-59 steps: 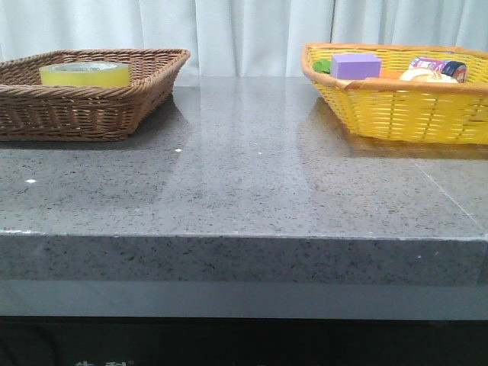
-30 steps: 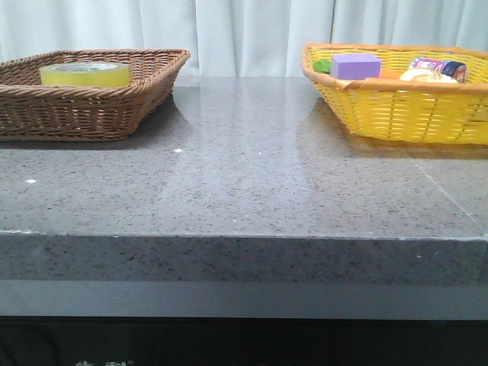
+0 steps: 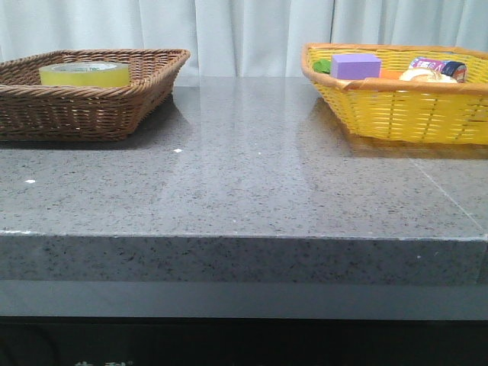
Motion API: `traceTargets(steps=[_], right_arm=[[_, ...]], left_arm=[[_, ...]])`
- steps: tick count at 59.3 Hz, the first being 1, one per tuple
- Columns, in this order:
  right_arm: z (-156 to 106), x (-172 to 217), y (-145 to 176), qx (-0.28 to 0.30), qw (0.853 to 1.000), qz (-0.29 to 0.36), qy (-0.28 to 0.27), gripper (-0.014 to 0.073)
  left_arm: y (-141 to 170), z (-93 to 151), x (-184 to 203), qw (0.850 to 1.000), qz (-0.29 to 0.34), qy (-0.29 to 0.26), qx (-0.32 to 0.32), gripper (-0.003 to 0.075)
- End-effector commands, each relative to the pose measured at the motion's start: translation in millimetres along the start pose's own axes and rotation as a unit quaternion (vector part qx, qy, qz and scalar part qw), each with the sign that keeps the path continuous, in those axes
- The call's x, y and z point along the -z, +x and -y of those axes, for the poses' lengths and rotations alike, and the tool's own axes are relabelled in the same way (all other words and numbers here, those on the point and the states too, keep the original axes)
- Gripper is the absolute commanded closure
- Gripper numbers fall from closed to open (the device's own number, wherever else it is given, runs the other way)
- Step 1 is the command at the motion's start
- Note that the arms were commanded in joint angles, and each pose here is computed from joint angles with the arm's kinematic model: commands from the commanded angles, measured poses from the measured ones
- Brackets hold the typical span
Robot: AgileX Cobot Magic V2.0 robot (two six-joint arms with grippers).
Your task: Transfer tape with both arms
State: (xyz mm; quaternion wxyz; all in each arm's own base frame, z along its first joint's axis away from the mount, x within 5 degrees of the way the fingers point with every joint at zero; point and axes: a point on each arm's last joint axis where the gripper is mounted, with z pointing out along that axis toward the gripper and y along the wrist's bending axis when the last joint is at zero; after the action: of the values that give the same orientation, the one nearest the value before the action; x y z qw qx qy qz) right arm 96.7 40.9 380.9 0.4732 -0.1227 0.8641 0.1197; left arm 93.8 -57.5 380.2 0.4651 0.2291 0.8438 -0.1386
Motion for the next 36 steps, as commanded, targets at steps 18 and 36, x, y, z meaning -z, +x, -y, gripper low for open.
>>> traceTargets(steps=[18, 36], right_arm=[[-0.1, 5.8, -10.7, 0.002, 0.999, 0.044, 0.000, 0.0663], [0.3, 5.8, -10.6, 0.004, 0.999, 0.044, 0.002, 0.0663]], left_arm=[[-13.5, 1.7, 5.9, 0.998, 0.056, 0.007, 0.007, 0.0740], [-12.7, 2.3, 5.9, 0.999, 0.052, 0.011, 0.010, 0.0740]])
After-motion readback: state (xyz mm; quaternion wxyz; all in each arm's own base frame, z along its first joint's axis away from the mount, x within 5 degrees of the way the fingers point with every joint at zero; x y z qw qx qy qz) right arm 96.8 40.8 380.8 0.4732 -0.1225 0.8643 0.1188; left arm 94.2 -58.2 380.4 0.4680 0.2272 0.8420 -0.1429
